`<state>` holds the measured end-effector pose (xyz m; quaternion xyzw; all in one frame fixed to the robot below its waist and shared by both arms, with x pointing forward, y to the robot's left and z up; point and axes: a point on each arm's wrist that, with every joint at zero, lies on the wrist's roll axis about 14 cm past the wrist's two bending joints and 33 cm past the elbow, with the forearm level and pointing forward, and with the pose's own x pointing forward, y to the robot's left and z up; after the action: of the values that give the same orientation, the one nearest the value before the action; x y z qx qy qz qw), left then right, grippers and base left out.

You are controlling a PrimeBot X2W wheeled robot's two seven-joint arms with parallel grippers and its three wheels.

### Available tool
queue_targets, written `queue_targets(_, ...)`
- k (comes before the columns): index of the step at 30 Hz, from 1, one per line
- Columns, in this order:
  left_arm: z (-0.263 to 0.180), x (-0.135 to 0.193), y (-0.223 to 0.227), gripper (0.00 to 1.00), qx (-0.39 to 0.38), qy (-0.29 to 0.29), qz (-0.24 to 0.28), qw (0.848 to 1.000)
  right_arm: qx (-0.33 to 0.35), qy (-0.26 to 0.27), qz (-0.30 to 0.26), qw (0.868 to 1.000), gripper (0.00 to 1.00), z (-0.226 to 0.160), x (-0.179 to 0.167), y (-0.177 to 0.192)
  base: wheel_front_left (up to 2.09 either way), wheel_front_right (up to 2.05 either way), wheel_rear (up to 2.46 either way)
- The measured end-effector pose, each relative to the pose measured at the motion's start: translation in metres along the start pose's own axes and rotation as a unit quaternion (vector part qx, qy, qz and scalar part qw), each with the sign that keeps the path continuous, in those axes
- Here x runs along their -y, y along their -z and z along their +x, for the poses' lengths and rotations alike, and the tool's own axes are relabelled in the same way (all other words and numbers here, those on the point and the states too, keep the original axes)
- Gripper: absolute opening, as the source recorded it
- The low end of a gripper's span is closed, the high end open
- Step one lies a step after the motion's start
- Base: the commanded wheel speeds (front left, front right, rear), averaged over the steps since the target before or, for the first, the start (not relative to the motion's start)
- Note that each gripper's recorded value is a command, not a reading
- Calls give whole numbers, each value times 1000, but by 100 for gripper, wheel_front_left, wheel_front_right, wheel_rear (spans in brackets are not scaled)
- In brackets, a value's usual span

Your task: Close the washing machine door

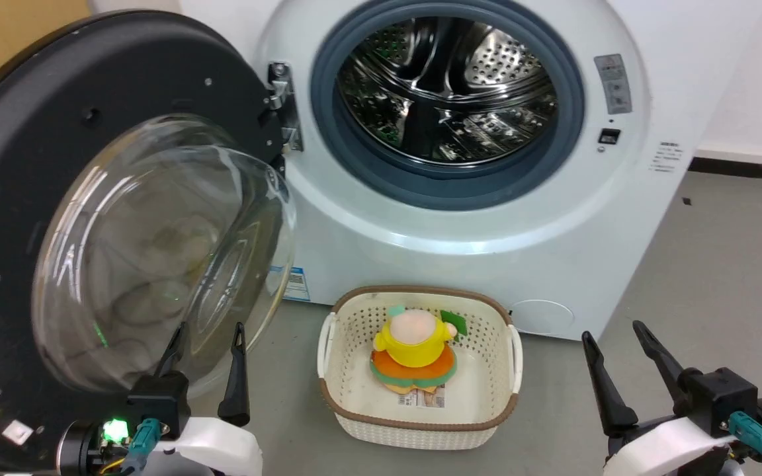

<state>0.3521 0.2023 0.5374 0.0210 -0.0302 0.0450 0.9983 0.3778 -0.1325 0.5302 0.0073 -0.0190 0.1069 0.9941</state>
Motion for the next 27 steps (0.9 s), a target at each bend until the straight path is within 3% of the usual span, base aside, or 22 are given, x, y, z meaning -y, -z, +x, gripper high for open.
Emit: queue_targets(27, -37, -53, -11, 100, 31, -95, 7, 995, 8, -102, 30, 994, 100, 26, -63, 5, 0, 0, 0)
